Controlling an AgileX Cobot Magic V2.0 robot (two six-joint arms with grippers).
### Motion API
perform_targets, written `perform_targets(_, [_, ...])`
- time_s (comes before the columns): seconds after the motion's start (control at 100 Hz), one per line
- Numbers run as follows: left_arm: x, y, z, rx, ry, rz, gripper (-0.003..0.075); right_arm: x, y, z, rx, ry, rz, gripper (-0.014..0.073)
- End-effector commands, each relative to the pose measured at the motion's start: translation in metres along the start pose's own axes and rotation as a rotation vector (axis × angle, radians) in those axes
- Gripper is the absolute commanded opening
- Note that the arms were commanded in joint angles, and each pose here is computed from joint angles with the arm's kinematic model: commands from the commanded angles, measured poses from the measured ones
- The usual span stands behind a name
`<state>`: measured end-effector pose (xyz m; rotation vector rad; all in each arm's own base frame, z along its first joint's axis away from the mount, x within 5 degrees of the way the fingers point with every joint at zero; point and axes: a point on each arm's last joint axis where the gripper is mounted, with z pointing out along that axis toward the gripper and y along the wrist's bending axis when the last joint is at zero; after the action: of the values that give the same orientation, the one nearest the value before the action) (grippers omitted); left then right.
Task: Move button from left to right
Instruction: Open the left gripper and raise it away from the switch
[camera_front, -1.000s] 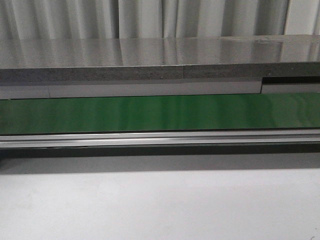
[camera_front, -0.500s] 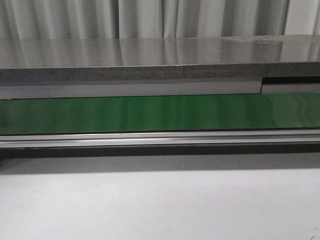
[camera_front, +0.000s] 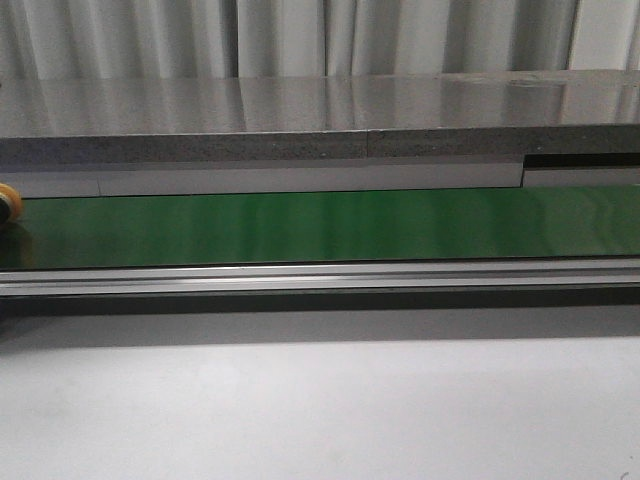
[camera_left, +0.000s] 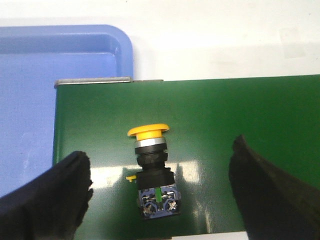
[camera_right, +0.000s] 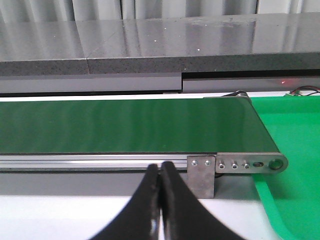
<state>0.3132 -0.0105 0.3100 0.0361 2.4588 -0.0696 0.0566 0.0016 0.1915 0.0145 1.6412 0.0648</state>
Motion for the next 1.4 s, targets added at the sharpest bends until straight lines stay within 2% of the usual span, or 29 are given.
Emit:
perform_targets(0.0, [-0.01, -0.009, -0.035, 0.022, -0.184, 0.012, 0.0547, -0.014, 0.001, -0.003, -0.014, -0.124, -0.007, -0.0068])
perform_targets(0.28, [0.021, -0.015, -0.094, 0.036, -0.467, 0.028, 0.0547, -0.014, 0.001, -0.003, -0.014, -0.124, -0.007, -0.0068])
perform_targets(0.47, [0.06, -0.013, -0.129, 0.036, -0.633, 0.025, 0.0547, -0.014, 0.001, -0.003, -0.014, -0.124, -0.007, -0.0068])
perform_targets(0.68, [0.107, -0.01, -0.145, 0.033, -0.771, 0.024, 0.0547, -0.014, 0.001, -0.003, -0.014, -0.124, -0.007, -0.0068])
perform_targets(0.82, [0.139, -0.008, -0.142, 0.031, -0.821, 0.022, 0.0547, -0.014, 0.001, -0.003, -0.014, -0.124, -0.007, -0.0068])
perform_targets(1.01, [0.171, -0.007, -0.129, 0.029, -0.819, 0.021, 0.0547, -0.014, 0.001, -0.003, -0.014, -0.124, -0.007, -0.0068])
perform_targets(1.39, [0.176, -0.006, -0.129, 0.028, -0.852, 0.02, 0.0545, -0.014, 0.001, -0.003, -0.014, -0.124, -0.007, -0.0068])
